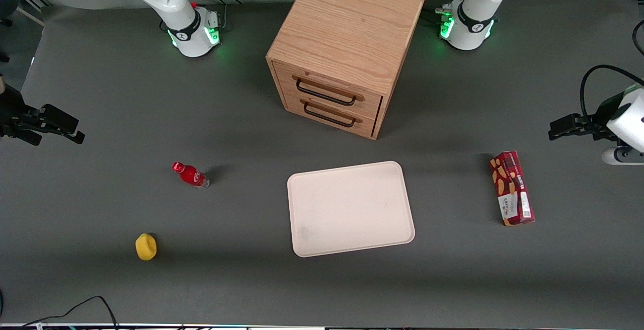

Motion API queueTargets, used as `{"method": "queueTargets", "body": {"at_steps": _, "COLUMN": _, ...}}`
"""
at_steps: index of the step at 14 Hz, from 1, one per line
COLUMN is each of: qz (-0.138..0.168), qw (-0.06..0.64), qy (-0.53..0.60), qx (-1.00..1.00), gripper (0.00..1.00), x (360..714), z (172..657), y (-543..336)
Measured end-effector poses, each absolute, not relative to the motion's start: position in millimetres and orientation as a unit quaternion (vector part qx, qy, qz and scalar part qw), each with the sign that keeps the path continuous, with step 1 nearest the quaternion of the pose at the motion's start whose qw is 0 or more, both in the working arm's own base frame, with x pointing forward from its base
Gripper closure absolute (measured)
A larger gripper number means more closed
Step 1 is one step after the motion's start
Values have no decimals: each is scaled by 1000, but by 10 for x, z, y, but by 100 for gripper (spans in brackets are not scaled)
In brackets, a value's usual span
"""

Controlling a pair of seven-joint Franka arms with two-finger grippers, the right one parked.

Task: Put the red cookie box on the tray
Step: 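Lower the open left gripper onto the red cookie box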

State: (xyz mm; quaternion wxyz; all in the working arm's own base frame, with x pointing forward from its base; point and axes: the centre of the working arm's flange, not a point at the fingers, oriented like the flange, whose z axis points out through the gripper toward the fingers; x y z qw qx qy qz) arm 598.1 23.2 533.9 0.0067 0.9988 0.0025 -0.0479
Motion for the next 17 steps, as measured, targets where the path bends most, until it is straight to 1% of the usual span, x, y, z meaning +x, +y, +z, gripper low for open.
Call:
{"method": "queueTargets", "body": {"at_steps": 2, "qz": -64, "qw": 8, "qy": 25, "qx": 998, "gripper": 0, "x": 6123, "z": 4910, "y": 513}}
{"method": "queueTargets", "body": {"at_steps": 3, "qz": -65, "qw": 9, "qy": 34, "qx": 997, "gripper": 0, "x": 6207, "z": 4624, "y": 642}}
{"method": "queueTargets", "body": {"at_steps": 5, "qz": -50, "qw": 12, "qy": 43, "qx": 998, "gripper": 0, "x": 6330, "z": 4063, "y": 734}}
{"method": "queueTargets", "body": {"at_steps": 7, "qz": -47, "qw": 17, "qy": 44, "qx": 998, "gripper": 0, "x": 6383, "z": 3554, "y": 676}}
{"method": "queueTargets", "body": {"at_steps": 9, "qz": -42, "qw": 18, "qy": 47, "qx": 998, "gripper": 2, "x": 6456, "z": 3177, "y": 547}}
{"method": "queueTargets", "body": {"at_steps": 11, "qz": -30, "qw": 16, "qy": 46, "qx": 998, "gripper": 3, "x": 6535, "z": 2884, "y": 422}}
{"method": "queueTargets", "body": {"at_steps": 12, "qz": -25, "qw": 16, "qy": 45, "qx": 999, "gripper": 8, "x": 6557, "z": 2761, "y": 392}}
{"method": "queueTargets", "body": {"at_steps": 13, "qz": -21, "qw": 15, "qy": 43, "qx": 999, "gripper": 21, "x": 6561, "z": 2656, "y": 370}}
{"method": "queueTargets", "body": {"at_steps": 14, "qz": -20, "qw": 13, "qy": 42, "qx": 999, "gripper": 21, "x": 6549, "z": 2578, "y": 357}}
{"method": "queueTargets", "body": {"at_steps": 15, "qz": -20, "qw": 10, "qy": 38, "qx": 999, "gripper": 26, "x": 6530, "z": 2533, "y": 358}}
{"method": "queueTargets", "body": {"at_steps": 17, "qz": -22, "qw": 3, "qy": 32, "qx": 999, "gripper": 48, "x": 6517, "z": 2517, "y": 371}}
